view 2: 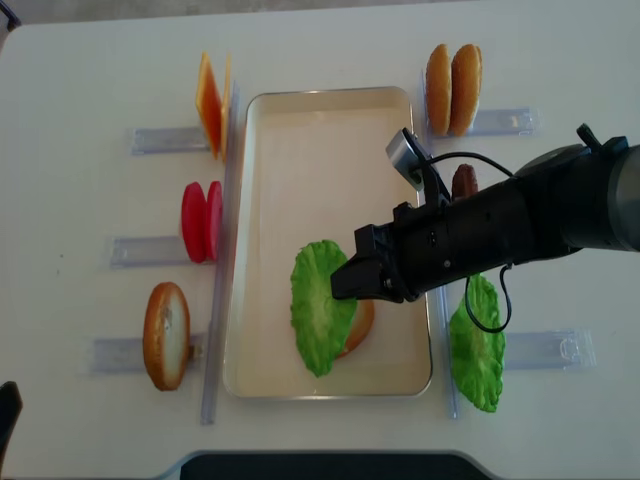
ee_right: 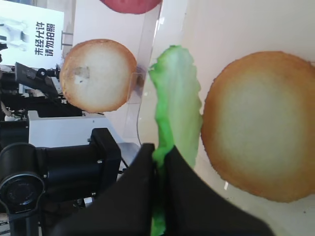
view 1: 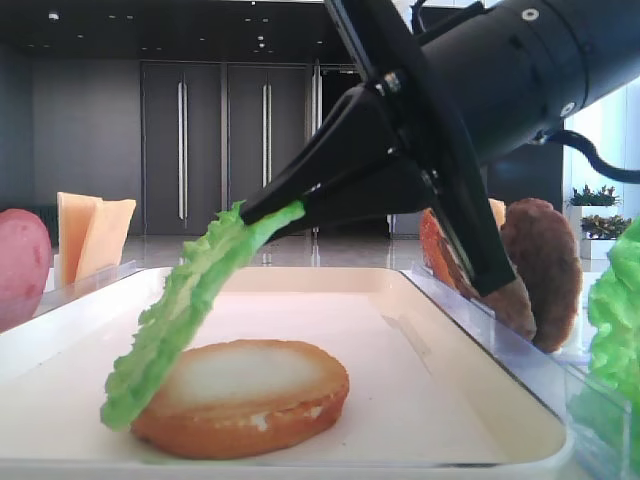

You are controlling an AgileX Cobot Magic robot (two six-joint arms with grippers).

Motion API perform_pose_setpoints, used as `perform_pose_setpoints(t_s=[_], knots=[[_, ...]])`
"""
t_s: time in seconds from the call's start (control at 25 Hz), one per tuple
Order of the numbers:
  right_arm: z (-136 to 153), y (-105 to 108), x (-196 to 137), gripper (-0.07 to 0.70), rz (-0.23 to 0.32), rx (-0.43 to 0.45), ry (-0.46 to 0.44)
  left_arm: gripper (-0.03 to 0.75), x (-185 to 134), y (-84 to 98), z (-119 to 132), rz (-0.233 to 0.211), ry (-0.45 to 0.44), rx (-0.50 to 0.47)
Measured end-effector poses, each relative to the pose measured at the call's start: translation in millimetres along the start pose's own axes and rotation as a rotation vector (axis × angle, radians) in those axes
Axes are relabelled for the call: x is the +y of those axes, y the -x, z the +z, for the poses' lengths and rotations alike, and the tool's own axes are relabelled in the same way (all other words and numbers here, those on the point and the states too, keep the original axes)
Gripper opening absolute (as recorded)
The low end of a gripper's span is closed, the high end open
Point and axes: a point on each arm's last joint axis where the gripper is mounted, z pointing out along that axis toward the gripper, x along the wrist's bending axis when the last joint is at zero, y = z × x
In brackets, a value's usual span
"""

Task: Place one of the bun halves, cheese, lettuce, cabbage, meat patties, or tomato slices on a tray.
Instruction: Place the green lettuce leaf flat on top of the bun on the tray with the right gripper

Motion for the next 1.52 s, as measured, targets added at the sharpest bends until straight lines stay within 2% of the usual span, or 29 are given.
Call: perform_pose_setpoints(t_s=[0.52,0.64,0.88,1.08,1.2,1.52], knots=[[0,4,1,0.048,-0.021,-0.048,0.01,0.282,0,0.0,0,0.0,0.0,0.0],[0,5,1,0.113,-0.033,-0.06,0.014,0.282,0,0.0,0,0.0,0.0,0.0],[0,6,2,0.318,-0.056,-0.071,0.015,0.282,0,0.0,0,0.0,0.0,0.0],[-1,7,0,0.368,-0.078,-0.081,0.002,0.282,0,0.0,0,0.0,0.0,0.0],[-4,4,1,0.37,-0.107,-0.106,0.011,0.282,0,0.0,0,0.0,0.0,0.0],[-26,-12,1,0.37,-0.221,-0.242,0.038,0.282,0,0.0,0,0.0,0.0,0.0]])
